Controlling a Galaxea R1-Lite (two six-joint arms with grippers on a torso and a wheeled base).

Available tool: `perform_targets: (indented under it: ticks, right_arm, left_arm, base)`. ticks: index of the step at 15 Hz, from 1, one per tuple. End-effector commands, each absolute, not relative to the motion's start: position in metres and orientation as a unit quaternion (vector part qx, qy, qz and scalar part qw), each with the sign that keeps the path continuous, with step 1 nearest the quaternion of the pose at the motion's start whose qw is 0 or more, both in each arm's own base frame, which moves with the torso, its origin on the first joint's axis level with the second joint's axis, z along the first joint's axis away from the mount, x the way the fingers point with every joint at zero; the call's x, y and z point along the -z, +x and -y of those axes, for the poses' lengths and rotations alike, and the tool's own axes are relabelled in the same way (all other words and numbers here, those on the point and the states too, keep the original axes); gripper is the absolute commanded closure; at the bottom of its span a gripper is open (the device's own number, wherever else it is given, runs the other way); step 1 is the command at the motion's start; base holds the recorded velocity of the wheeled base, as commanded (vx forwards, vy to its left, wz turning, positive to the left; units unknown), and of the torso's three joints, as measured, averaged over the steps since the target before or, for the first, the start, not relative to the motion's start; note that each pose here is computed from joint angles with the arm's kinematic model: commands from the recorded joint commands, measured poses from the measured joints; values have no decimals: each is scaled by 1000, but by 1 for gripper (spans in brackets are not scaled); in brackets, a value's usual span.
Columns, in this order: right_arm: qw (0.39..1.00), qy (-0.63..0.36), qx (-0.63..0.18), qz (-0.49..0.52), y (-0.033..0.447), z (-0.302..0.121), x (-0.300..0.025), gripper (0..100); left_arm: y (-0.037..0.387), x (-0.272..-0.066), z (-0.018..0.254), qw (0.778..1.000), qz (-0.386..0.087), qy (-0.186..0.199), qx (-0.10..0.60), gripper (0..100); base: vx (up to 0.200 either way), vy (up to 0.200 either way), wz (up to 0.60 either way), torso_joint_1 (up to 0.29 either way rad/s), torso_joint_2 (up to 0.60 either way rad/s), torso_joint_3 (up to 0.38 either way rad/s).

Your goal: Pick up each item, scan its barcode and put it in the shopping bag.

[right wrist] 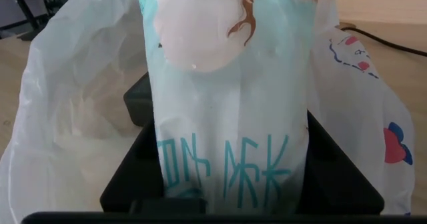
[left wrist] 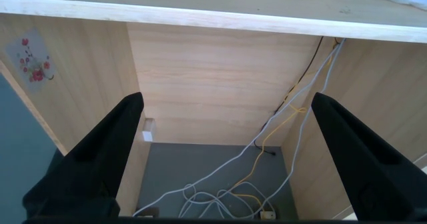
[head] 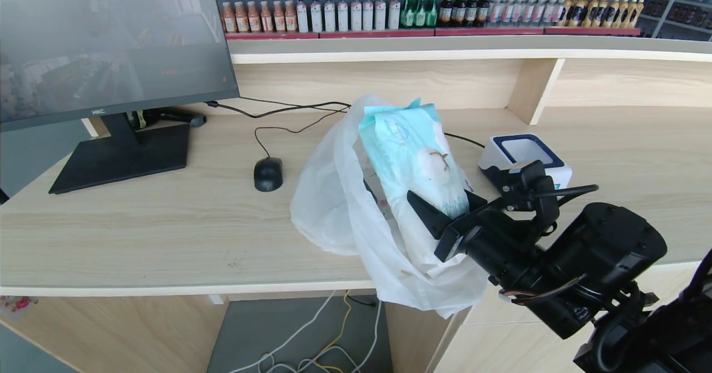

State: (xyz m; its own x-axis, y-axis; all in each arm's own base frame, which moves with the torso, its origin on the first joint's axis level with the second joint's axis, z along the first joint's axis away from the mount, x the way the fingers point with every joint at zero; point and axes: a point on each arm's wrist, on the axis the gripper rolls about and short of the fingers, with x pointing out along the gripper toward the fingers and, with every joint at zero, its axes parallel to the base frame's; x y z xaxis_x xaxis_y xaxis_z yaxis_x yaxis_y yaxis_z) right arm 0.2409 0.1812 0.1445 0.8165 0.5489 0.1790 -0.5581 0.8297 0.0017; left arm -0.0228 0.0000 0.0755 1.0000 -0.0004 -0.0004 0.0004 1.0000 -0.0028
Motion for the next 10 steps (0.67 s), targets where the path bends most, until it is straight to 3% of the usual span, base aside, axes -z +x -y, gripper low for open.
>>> perform_targets:
  ticks: [1,10]
  right_arm:
    - [953,23,-291,76,246,-185,-137,0]
    - [953,32,-284,101,249,-182,-151,0]
  left_arm:
    - [-23,-75,0,1000,0,-2,1,0]
    - [-23,-75,0,1000,0,-2,1,0]
  base:
    - [0,0,0,0,0,0]
    - [0,0,0,0,0,0]
